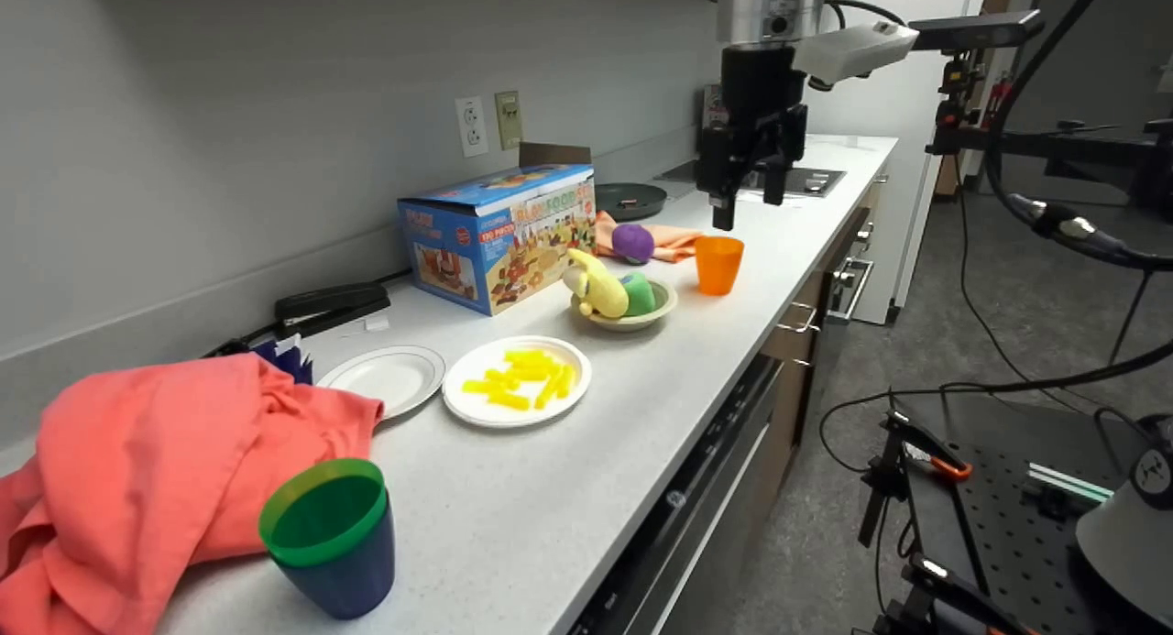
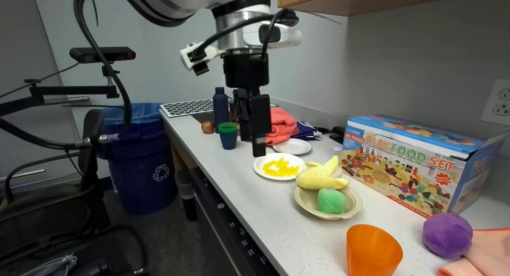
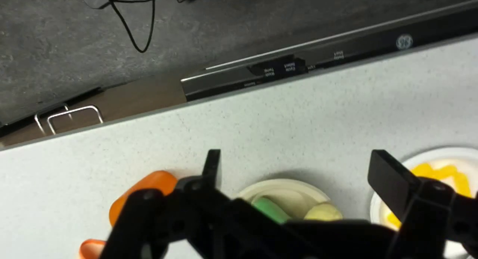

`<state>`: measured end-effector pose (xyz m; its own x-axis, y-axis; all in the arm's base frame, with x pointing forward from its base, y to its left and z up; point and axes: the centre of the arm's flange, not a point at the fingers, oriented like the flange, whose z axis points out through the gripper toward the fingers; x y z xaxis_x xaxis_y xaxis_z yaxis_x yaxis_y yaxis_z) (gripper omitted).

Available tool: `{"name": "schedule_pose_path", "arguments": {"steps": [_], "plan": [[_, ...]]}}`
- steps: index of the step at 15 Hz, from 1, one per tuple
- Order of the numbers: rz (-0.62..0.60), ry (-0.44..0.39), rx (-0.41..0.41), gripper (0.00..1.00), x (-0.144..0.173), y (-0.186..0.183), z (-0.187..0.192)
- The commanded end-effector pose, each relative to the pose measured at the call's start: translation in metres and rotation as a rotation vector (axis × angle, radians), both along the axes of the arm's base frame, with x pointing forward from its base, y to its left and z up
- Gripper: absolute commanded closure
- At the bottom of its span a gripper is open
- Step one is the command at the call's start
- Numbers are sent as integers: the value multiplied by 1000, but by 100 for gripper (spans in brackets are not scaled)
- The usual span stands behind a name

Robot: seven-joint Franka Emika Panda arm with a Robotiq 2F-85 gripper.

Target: Put the purple plush toy in the bowl.

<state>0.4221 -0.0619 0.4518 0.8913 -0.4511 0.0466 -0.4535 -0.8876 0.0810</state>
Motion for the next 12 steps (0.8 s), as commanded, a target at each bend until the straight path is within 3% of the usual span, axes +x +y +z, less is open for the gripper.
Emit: {"name": "schedule_pose_path", "arguments": {"steps": [1, 2, 3, 9, 12], "plan": [[-118, -54, 69, 0, 42, -21, 11], [-147, -55, 90, 0, 47, -25, 12], [-89, -40, 50, 0, 23, -17, 6], [-128, -41, 71, 0, 37, -24, 6], [-139, -190, -70, 0, 44, -31, -1]]}}
